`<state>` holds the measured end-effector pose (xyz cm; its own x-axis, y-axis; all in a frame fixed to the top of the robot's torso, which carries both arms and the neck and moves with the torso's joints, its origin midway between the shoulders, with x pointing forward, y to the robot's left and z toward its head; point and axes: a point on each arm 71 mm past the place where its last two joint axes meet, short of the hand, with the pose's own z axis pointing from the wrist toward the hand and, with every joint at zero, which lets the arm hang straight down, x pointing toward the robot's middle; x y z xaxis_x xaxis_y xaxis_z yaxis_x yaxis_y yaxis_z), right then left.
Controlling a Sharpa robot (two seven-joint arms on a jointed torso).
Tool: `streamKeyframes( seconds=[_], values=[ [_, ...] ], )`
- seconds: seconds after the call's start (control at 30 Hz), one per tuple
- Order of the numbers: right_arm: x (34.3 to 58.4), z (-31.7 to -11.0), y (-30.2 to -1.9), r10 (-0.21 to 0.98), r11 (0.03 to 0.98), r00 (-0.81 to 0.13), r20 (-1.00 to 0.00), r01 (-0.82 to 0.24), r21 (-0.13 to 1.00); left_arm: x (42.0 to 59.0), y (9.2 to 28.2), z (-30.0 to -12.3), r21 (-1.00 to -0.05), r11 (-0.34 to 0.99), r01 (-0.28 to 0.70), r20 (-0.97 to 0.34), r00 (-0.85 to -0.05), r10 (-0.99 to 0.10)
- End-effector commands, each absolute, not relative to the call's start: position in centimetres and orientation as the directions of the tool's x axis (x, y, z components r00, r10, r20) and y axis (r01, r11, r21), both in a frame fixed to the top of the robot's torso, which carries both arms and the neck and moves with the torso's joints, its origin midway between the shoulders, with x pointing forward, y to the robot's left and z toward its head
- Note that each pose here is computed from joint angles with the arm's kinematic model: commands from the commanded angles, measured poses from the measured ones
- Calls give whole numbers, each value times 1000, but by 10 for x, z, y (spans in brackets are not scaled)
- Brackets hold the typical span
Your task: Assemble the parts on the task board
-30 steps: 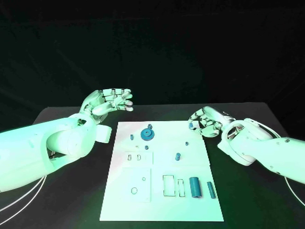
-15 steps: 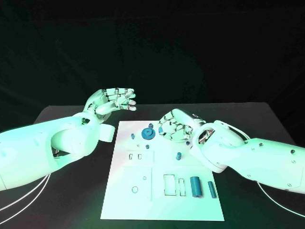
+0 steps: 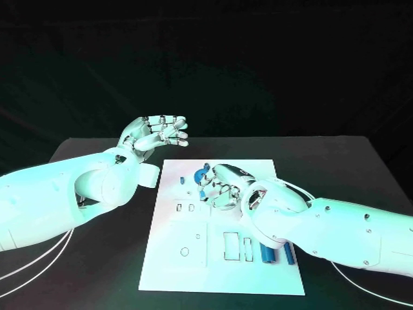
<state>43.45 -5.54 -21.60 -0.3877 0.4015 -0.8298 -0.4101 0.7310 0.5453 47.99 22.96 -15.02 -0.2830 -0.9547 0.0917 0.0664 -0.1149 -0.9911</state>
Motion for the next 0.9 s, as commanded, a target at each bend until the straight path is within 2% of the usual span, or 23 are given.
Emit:
streamKeyframes(
  seconds=[0.03,0.37,0.9],
  values=[
    [432,-223,-52,353,757,-405,-843,-406,512,480,227,-150,-990,-127,64,102,-299,-949],
    [427,-235,-43,346,771,-386,-855,-403,494,480,224,-150,-990,-129,61,105,-305,-946],
    [425,-243,-34,346,772,-383,-857,-403,492,480,223,-150,-990,-130,58,106,-309,-945]
  ],
)
